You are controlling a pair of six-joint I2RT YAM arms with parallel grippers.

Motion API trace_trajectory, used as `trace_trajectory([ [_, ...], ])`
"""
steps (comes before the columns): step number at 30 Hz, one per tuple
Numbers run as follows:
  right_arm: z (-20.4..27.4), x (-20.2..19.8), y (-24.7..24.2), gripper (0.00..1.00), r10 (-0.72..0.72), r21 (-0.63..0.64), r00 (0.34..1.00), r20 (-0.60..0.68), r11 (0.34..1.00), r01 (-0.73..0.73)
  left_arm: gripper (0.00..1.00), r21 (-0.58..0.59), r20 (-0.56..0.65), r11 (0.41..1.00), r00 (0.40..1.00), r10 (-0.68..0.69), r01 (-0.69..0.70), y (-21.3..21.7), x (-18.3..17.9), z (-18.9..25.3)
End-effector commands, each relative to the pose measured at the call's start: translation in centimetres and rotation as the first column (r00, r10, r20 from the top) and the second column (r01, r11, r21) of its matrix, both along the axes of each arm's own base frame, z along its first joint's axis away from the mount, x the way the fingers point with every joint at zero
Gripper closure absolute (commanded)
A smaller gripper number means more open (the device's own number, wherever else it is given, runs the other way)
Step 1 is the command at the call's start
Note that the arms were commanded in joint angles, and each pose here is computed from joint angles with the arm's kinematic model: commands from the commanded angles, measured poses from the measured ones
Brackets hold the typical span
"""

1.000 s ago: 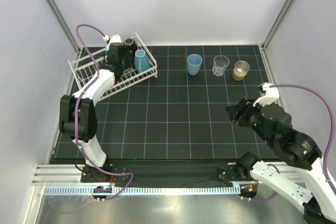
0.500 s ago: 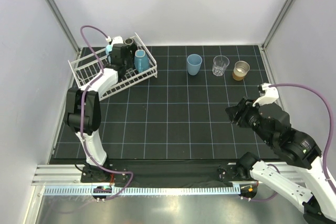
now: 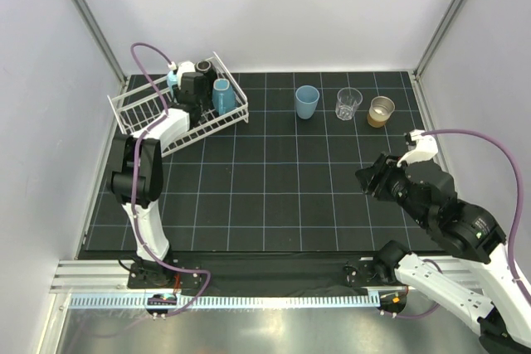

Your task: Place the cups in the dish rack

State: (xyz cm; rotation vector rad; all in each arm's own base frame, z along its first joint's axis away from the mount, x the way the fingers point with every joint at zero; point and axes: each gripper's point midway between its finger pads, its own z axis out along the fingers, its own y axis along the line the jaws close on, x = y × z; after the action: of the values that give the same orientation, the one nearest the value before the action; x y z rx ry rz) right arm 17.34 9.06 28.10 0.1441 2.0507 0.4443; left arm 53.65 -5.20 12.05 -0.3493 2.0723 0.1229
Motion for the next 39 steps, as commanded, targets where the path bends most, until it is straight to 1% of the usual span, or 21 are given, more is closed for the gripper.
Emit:
trace_trajectory([
  [1, 1.4, 0.4, 0.1, 0.48, -0.008, 0.013, 1.0, 0.028, 1.0, 0.007, 0.96, 0.005, 0.087, 0.998, 0.994, 0.065, -0.065, 0.9, 1.4, 2.4],
  [2, 1.4, 0.4, 0.0, 0.48, -0.007, 0.011, 1.0, 0.027, 1.0, 0.007, 0.91, 0.013, 0.063, 0.997, 0.996, 0.07, -0.071, 1.2, 1.1, 2.0],
  [3, 1.4, 0.4, 0.2, 0.48, -0.004, 0.01, 1.0, 0.027, 1.0, 0.003, 0.8, 0.017, 0.06, 0.997, 0.996, 0.071, -0.072, 1.2, 1.0, 2.0],
  [5, 1.2, 0.6, 0.2, 0.47, -0.002, 0.005, 1.0, 0.025, 1.0, 0.002, 0.67, 0.018, 0.049, 0.997, 0.996, 0.068, -0.069, 1.2, 0.8, 1.8],
  [6, 1.2, 0.5, 0.4, 0.47, 0.006, 0.006, 1.0, 0.024, 1.0, -0.006, 0.56, 0.014, 0.044, 0.998, 0.997, 0.062, -0.063, 1.0, 0.7, 1.7],
  [8, 1.2, 0.6, 0.5, 0.48, 0.009, 0.001, 1.0, 0.024, 1.0, -0.009, 0.44, 0.011, 0.029, 0.998, 0.998, 0.059, -0.06, 1.0, 0.5, 1.5],
  [9, 1.2, 0.6, 0.5, 0.48, 0.011, 0.001, 1.0, 0.025, 1.0, -0.011, 0.36, 0.002, 0.028, 0.998, 0.998, 0.06, -0.06, 0.9, 0.4, 1.5],
  [10, 1.1, 0.6, 0.5, 0.48, 0.011, 0.0, 1.0, 0.022, 1.0, -0.011, 0.33, -0.002, 0.024, 0.998, 0.998, 0.061, -0.061, 0.9, 0.2, 1.4],
  [11, 1.0, 0.6, 0.5, 0.47, 0.012, -0.004, 1.0, 0.02, 1.0, -0.012, 0.25, -0.007, 0.018, 0.998, 0.998, 0.062, -0.062, 0.9, 0.0, 1.3],
  [13, 1.0, 0.6, 0.5, 0.47, 0.014, -0.004, 1.0, 0.02, 1.0, -0.014, 0.22, -0.025, 0.016, 0.998, 0.998, 0.057, -0.057, 0.6, -0.2, 1.2],
  [14, 0.9, 0.6, 0.5, 0.48, 0.013, -0.007, 1.0, 0.017, 1.0, -0.013, 0.17, -0.032, 0.019, 0.998, 0.998, 0.057, -0.057, 0.6, -0.4, 1.5],
  [19, 0.8, 0.5, 0.4, 0.47, 0.02, -0.012, 1.0, 0.017, 1.0, -0.019, 0.1, -0.107, 0.056, 0.993, 0.996, 0.064, -0.058, 0.0, -0.8, 3.8],
  [20, 0.8, 0.5, 0.5, 0.48, 0.022, -0.013, 1.0, 0.016, 1.0, -0.022, 0.05, -0.12, 0.065, 0.991, 0.996, 0.066, -0.058, -0.2, -1.0, 4.4],
  [23, 0.6, 0.6, 0.9, 0.48, 0.047, -0.026, 0.999, 0.013, 0.999, -0.046, 0.02, -0.179, 0.087, 0.98, 0.991, 0.104, -0.087, 0.0, -2.3, 7.5],
  [24, 0.6, 0.7, 1.1, 0.48, 0.057, -0.031, 0.998, 0.017, 0.998, -0.056, 0.02, -0.204, 0.113, 0.975, 0.988, 0.109, -0.084, -0.1, -2.9, 9.5],
  [27, 0.1, 1.1, 1.6, 0.47, 0.065, -0.029, 0.998, 0.007, 0.997, -0.065, 0.02, -0.28, 0.115, 0.957, 0.988, 0.106, -0.07, -0.8, -5.5, 11.7],
  [32, -0.8, 1.8, 3.1, 0.48, 0.101, -0.035, 0.995, -0.029, 0.994, -0.102, 0.01, -0.362, 0.053, 0.932, 0.997, 0.058, -0.035, -2.6, -10.2, 12.2],
  [34, -1.5, 2.4, 3.7, 0.48, 0.105, -0.039, 0.993, -0.049, 0.994, -0.107, 0.0, -0.389, -0.002, 0.921, 1.0, 0.009, -0.009, -4.2, -12.5, 10.3],
  [36, -2.1, 2.8, 4.5, 0.48, 0.115, -0.03, 0.99, -0.077, 0.993, -0.117, 0.0, -0.439, 0.007, 0.898, 1.0, -0.029, 0.029, -5.5, -14.7, 10.8],
  [37, -2.2, 3.0, 5.0, 0.48, 0.119, -0.019, 0.989, -0.082, 0.992, -0.121, 0.0, -0.454, -0.022, 0.889, 0.997, -0.076, 0.058, -7.0, -16.3, 9.5],
  [39, -2.7, 3.4, 5.9, 0.47, 0.131, -0.002, 0.986, -0.104, 0.991, -0.132, 0.0, -0.49, -0.002, 0.862, 0.989, -0.151, 0.13, -9.5, -18.7, 10.1],
])
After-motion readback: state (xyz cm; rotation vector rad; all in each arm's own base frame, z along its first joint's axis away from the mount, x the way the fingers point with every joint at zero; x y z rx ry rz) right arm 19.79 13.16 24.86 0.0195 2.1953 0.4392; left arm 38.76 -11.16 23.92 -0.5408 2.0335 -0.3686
